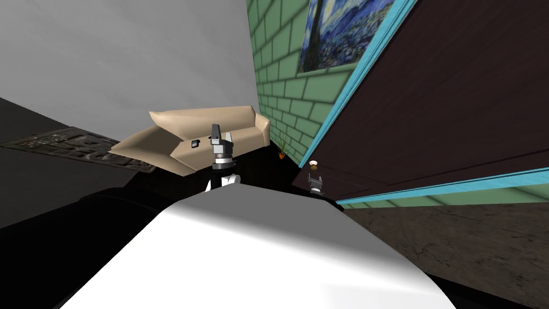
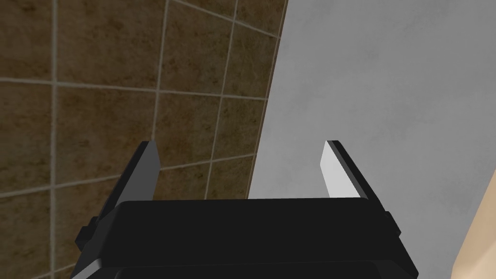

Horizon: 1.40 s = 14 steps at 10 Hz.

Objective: Pull the door open

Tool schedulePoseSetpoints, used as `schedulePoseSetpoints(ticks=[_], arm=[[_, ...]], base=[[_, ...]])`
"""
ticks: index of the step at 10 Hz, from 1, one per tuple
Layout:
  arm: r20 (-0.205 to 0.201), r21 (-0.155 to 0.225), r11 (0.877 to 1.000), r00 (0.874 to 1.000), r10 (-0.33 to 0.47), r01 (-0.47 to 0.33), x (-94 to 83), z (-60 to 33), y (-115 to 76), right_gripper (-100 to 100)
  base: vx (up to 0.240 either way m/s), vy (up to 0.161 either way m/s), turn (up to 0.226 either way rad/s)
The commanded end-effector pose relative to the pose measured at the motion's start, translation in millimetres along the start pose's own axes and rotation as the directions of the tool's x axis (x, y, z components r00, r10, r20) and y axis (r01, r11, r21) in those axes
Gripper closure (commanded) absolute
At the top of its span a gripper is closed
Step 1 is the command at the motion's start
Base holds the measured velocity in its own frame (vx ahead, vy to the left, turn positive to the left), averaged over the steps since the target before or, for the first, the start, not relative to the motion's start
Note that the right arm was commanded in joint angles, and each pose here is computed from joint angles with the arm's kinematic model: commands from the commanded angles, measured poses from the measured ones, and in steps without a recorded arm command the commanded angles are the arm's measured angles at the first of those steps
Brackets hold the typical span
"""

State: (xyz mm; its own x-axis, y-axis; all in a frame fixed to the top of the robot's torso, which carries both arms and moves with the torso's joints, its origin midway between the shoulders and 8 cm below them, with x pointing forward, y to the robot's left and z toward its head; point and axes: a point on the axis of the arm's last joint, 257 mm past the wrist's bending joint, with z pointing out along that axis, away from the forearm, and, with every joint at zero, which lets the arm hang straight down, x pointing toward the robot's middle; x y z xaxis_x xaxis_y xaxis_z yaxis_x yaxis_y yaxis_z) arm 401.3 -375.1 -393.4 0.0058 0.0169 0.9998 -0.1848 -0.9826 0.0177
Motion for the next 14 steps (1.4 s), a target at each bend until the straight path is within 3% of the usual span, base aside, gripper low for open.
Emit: schedulePoseSetpoints(ticks=[1,3,5,6,11,12,14], arm=[[-0.002,-0.029,1.0,1.0,0.003,-0.003,0.1,-1.3,20.9,-100],[-0.003,-0.063,0.998,1.0,0.003,-0.003,0.4,-4.8,46.2,-100],[-0.003,-0.059,0.998,1.0,0.003,-0.003,1.3,-4.0,44.0,-100],[-0.003,-0.059,0.998,1.0,0.003,-0.003,1.3,-4.0,44.0,100],[-0.003,-0.059,0.998,1.0,0.003,-0.003,1.3,-4.0,44.0,100],[-0.002,-0.028,1.0,1.0,-0.004,0.004,-0.6,-17.5,46.2,100],[-0.008,0.006,1.0,1.0,-0.006,0.007,0.0,-29.2,45.7,100]], base=[[0.238,-0.009,0.138],[0.277,-0.017,0.176],[0.108,-0.015,0.031],[0.004,-0.006,-0.017],[-0.014,-0.001,0.002],[-0.051,0.002,0.032],[-0.102,-0.015,0.013]])
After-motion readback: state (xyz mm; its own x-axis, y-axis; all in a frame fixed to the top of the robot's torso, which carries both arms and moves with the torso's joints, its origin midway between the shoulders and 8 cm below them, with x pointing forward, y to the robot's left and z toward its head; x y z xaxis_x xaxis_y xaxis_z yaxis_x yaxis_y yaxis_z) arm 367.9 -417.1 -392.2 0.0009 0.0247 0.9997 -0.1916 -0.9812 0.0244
